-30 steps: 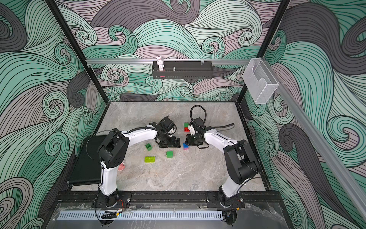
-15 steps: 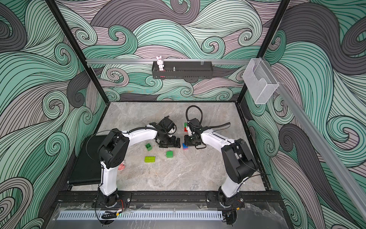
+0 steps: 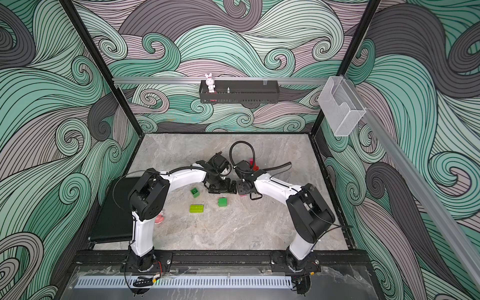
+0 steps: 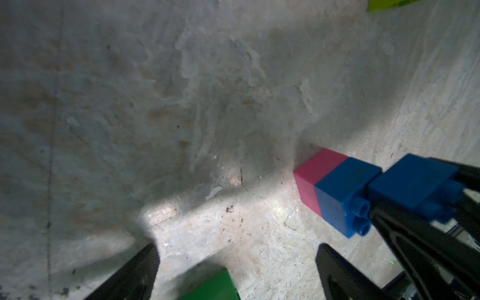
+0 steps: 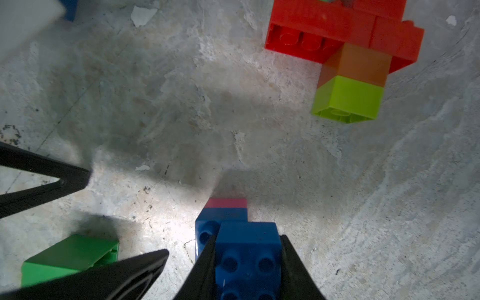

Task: Assemble the number 4 with lego
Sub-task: Assemble the lego brick with the lego brick.

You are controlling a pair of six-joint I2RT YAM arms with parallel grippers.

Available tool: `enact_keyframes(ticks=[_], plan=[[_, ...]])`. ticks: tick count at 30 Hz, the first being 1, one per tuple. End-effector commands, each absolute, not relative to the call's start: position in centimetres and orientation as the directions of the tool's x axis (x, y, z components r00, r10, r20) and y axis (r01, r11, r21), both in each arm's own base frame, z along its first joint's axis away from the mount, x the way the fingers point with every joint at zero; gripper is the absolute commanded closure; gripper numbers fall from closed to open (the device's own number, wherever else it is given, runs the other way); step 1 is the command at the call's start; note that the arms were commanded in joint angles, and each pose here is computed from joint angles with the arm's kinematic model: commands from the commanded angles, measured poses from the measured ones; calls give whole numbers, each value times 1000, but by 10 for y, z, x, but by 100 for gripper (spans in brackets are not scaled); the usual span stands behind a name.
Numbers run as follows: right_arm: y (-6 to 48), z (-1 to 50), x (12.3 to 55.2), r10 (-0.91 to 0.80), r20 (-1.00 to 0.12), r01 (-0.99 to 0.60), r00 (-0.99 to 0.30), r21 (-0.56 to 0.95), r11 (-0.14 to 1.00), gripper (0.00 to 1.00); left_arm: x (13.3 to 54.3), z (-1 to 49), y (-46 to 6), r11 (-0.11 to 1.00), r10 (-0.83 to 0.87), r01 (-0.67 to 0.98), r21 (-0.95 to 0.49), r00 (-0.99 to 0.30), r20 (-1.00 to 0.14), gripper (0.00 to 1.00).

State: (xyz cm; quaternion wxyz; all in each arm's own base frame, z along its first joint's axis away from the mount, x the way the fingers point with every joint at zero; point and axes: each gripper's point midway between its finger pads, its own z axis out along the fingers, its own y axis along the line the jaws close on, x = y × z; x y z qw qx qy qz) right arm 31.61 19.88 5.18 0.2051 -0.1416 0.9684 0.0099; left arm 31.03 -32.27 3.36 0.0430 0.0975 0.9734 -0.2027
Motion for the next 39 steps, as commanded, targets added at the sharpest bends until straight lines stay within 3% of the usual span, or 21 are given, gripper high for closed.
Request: enact_keyframes(ticks=[1,13,17,27,33,39], plan=[[159,10,267,-307,-148,-284,-940,-161,945,94,302,28,-317,909,185,208,-361,-978,-96,1],[194,55,295,-212,-292,-217,-933,-16,976,52,304,54,-312,893,201,250,-374,-966,-165,1],[196,59,297,-205,-304,-214,-931,-3,977,44,303,60,-309,891,206,259,-373,-962,-177,1],[204,93,296,-153,-438,-233,-886,135,963,41,318,84,-276,928,185,258,-269,-945,-268,2],[194,87,292,-181,-396,-262,-900,160,952,57,312,86,-288,892,213,290,-346,-946,-245,2],[194,86,288,-218,-373,-311,-902,208,927,64,302,85,-329,828,261,343,-443,-936,-237,20]])
